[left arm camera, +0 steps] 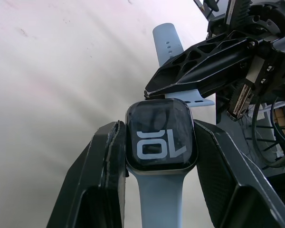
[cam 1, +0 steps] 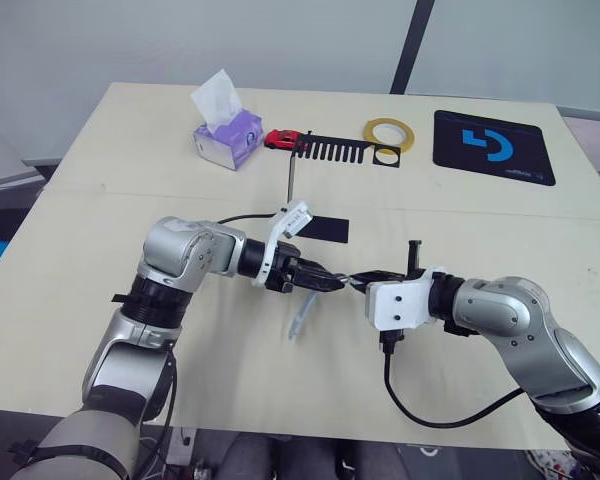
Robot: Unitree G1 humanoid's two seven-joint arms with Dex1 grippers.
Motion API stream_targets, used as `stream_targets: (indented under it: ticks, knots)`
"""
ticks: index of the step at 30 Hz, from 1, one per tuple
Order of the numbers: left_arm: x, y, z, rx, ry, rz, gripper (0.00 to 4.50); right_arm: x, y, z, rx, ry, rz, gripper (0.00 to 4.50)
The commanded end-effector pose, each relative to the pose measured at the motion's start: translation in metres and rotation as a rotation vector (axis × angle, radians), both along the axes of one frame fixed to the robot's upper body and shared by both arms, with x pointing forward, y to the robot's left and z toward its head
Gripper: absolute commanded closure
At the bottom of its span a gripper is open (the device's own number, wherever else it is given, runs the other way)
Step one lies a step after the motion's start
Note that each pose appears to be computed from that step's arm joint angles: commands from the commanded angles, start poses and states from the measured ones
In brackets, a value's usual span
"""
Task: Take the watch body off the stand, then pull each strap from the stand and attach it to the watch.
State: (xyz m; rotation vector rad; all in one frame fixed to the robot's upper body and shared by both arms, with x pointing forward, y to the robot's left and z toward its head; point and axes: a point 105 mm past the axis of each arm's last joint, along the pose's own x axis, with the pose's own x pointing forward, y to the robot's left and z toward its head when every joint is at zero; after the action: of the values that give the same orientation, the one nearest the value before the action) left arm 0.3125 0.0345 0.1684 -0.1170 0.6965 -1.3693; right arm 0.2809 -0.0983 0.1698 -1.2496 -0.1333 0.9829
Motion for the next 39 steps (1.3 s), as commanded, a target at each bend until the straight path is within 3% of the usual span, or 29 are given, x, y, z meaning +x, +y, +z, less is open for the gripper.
stream_targets:
  ticks: [1, 39]
  knots:
    - [-0.0067, -0.0083, 0.0170, -0.047, -0.042, -0.056, 2.83, 0.0011, 0.0009, 0.0067, 0.001, -0.029, -0.002, 4.50]
    - [-0.0117, -0.0170, 0.0230, -0.081, -0.019, -0.062, 2.83, 0.0060, -0.0005, 0.0039, -0.006, -0.004, -0.045, 4.50]
